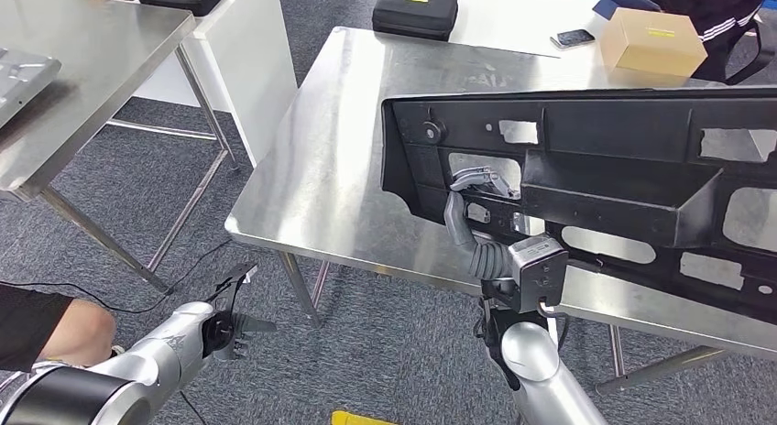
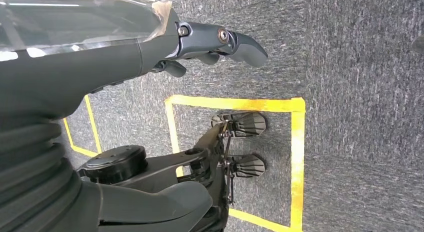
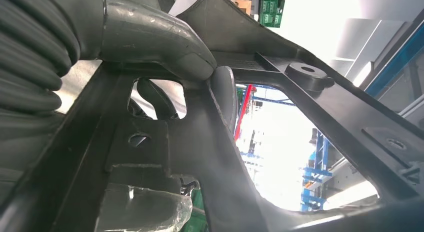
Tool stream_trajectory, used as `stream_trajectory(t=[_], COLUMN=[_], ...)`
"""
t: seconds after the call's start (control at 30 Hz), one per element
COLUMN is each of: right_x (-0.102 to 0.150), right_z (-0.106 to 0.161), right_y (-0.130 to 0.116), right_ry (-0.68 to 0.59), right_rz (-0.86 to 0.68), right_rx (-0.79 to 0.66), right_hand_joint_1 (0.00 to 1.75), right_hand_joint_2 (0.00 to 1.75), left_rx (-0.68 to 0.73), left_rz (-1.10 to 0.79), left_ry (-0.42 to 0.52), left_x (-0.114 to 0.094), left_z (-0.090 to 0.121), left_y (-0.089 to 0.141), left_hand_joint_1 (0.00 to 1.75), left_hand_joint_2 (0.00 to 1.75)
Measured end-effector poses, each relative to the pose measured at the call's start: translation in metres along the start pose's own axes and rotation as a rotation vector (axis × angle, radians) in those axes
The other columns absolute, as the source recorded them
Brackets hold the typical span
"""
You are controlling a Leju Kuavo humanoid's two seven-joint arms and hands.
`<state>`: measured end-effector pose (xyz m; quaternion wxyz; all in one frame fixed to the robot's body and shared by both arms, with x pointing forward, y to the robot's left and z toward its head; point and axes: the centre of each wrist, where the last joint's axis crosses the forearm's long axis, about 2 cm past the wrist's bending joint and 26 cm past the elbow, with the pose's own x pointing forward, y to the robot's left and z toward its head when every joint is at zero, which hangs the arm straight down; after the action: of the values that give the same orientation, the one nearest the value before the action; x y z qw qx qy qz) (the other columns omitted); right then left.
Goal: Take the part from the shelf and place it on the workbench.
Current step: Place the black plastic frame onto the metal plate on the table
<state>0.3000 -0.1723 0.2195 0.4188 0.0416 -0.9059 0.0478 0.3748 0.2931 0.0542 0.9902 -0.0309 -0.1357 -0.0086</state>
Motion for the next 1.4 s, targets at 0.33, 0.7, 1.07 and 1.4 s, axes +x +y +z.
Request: stream_trajectory(t=[0.33, 0.7, 1.07, 1.4], right_x=[0.0000, 0.0000, -0.0001, -0.0001], right_z=[0.0000, 0.0000, 0.0000, 0.0000], right_y=[-0.0002, -0.0002, -0.0002, -0.0002], right_ry=[0.000, 0.000, 0.000, 0.000], right_rz=[0.000, 0.000, 0.000, 0.000], right_rx=[0.000, 0.000, 0.000, 0.000], right_hand_joint_1=[1.75, 1.75, 1.75, 1.75], right_hand_joint_2=[1.75, 1.75, 1.75, 1.75], left_rx=[0.000, 0.000, -0.001, -0.001], left_rz=[0.000, 0.000, 0.000, 0.000], left_ry=[0.000, 0.000, 0.000, 0.000], left_x=[0.0000, 0.0000, 0.0000, 0.0000], left_z=[0.0000, 0.0000, 0.0000, 0.0000], left_y=[0.0000, -0.0003, -0.0004, -0.0004], left_hand_joint_1=[0.00, 0.00, 0.00, 0.00], left_hand_joint_2=[1.75, 1.75, 1.75, 1.75])
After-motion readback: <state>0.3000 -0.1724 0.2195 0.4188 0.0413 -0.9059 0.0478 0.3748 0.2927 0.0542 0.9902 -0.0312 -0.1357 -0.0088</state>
